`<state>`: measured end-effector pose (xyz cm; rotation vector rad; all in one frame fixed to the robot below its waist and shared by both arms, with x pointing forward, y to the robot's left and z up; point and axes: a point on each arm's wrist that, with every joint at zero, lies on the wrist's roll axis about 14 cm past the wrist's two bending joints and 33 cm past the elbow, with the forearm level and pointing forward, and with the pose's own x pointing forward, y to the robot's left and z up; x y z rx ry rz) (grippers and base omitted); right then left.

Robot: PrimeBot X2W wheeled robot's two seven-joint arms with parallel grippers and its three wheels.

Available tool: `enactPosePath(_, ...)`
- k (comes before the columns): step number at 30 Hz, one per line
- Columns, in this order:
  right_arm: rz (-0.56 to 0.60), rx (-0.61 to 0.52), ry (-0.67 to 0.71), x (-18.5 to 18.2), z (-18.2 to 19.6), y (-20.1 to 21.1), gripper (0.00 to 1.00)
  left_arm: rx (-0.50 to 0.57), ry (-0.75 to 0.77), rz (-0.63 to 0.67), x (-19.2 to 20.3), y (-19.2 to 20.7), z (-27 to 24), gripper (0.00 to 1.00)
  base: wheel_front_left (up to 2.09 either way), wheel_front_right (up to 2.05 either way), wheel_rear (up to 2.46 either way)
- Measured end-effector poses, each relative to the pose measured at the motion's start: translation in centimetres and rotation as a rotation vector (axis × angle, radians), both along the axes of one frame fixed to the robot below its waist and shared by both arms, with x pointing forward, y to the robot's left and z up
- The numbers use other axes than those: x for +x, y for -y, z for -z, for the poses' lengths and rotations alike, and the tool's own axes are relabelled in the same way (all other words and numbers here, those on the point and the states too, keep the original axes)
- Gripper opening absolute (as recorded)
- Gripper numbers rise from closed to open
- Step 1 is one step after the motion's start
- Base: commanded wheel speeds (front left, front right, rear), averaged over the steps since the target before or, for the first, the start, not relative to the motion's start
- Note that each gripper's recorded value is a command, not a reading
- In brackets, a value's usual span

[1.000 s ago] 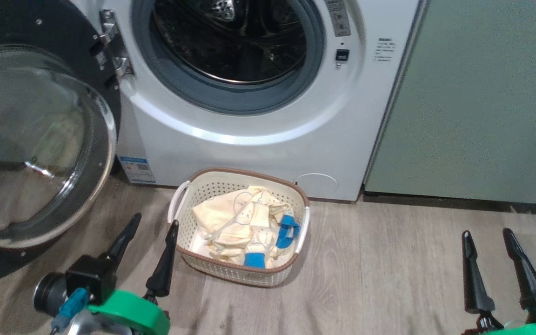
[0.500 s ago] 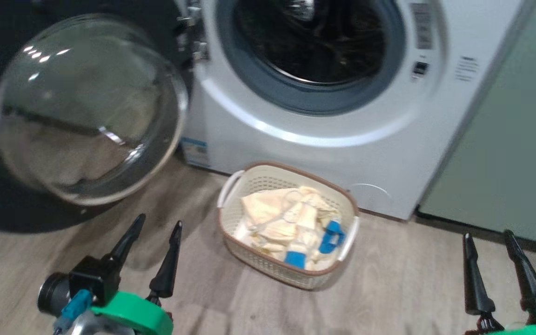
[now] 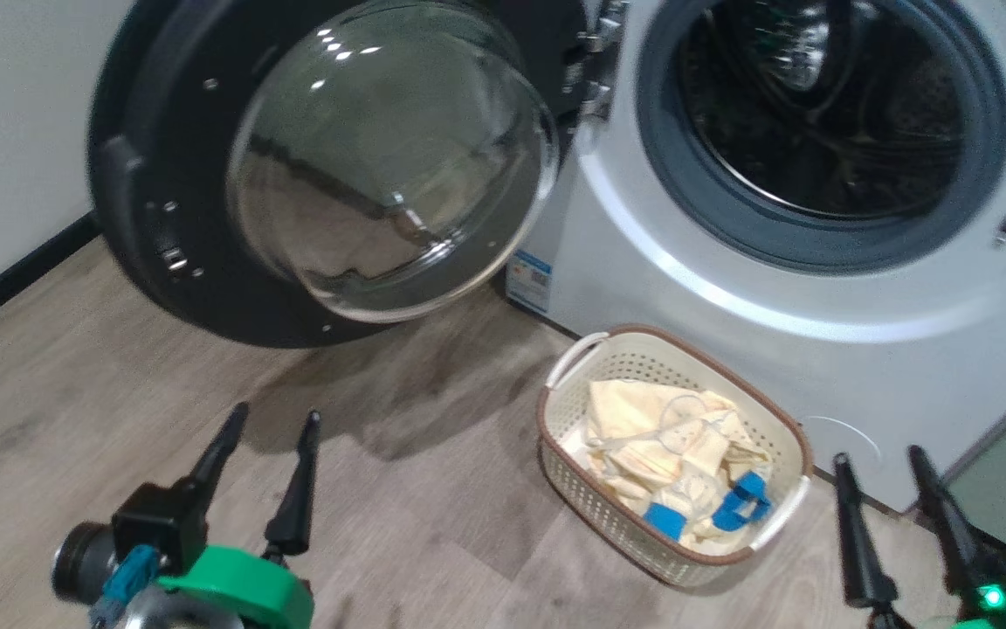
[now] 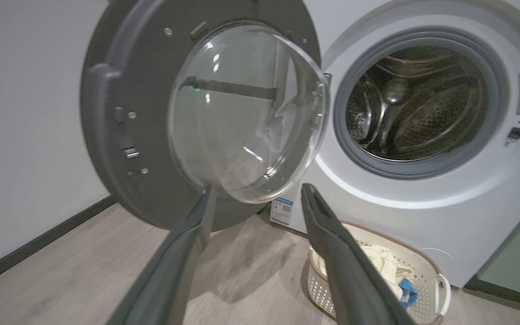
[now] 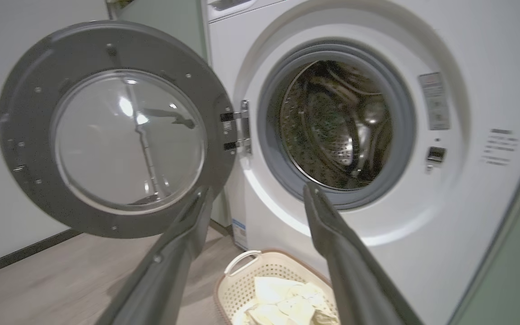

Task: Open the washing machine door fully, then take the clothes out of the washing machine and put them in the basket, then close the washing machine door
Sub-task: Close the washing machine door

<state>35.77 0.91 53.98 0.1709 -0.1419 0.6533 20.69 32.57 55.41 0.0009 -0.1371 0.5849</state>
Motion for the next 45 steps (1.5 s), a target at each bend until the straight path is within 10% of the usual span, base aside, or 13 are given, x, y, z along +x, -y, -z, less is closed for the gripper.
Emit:
enactPosePath(21,-0.110,0.001,-0.021,0.6,0.8,-3.3,1.00,0.001,-0.008,-0.089,-2.0,-1.0,0.3,0.98,0.00,0.00,0.00)
enactPosePath(23,-0.109,0.001,-0.020,0.6,0.8,-3.3,1.00,0.000,-0.005,-0.088,-2.0,-0.9,0.3,0.03,0.00,0.00,0.00)
enactPosePath(24,-0.109,0.001,-0.020,0.6,0.8,-3.2,1.00,-0.008,0.000,-0.084,-1.9,-0.9,0.3,0.00,0.00,0.00,0.00)
enactPosePath(36,-0.107,0.004,-0.020,0.7,0.8,-3.2,1.00,-0.035,0.076,-0.028,-1.4,-0.1,-0.9,0.00,0.00,0.00,0.00)
enactPosePath(45,-0.105,0.001,-0.024,1.1,1.0,-3.1,1.00,-0.502,0.775,0.114,-2.6,-1.4,-9.4,0.00,0.00,0.00,0.00)
